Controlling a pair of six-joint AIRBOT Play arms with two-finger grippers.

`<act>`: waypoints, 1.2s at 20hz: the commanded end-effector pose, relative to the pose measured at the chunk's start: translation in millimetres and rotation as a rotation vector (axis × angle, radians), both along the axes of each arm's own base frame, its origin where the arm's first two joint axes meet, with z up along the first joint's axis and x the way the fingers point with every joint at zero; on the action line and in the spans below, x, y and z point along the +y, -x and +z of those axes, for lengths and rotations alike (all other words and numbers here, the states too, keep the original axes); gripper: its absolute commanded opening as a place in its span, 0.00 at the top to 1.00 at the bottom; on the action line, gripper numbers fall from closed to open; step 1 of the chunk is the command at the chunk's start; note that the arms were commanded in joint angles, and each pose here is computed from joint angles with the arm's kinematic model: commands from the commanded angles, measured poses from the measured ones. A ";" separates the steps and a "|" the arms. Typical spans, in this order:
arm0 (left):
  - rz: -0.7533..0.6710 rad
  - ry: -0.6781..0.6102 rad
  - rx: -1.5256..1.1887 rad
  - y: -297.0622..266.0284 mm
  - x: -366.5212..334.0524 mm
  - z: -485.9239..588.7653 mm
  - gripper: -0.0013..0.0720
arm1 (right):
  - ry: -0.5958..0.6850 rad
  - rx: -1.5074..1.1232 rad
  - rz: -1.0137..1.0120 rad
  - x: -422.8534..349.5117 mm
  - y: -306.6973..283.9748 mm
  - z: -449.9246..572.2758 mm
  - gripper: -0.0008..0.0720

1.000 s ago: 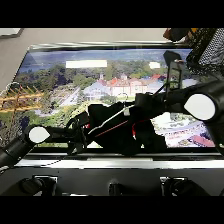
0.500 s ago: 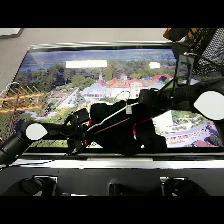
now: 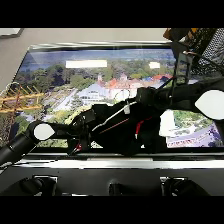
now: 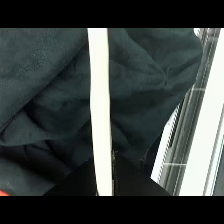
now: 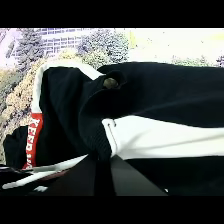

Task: Fold the clothes and pants, and hang the long-sleeved shirts on hangers.

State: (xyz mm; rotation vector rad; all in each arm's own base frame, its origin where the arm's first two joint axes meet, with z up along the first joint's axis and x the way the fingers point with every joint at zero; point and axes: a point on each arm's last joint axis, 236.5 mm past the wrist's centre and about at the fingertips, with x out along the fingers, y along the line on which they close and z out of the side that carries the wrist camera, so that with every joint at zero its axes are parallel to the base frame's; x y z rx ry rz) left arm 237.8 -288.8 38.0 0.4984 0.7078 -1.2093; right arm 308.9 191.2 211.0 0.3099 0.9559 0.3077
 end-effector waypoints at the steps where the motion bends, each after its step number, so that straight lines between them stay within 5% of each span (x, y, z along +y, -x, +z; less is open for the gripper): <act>1: 0.013 0.019 -0.022 -6.9 -7.0 4.0 0.94 | 0.002 0.014 0.007 0.5 3.7 -1.5 0.83; 4: 0.026 0.031 -0.039 -12.0 -8.4 7.6 0.94 | 0.029 0.033 0.003 -5.3 7.8 -5.6 0.54; 9: 0.076 0.085 -0.070 -25.0 -14.2 18.6 0.94 | 0.084 -0.007 -0.037 -28.9 12.4 3.8 0.53; 11: 0.105 0.117 -0.083 -31.8 -17.0 24.9 0.94 | 0.105 -0.009 -0.048 -37.8 17.9 6.0 0.39; 18: 0.123 0.138 -0.087 -35.2 -18.9 29.0 0.94 | 0.193 -0.006 -0.110 -64.6 18.6 2.9 0.35; 24: 0.123 0.135 -0.083 -35.5 -19.1 26.8 0.94 | 0.380 0.006 -0.540 -179.7 33.6 16.1 0.26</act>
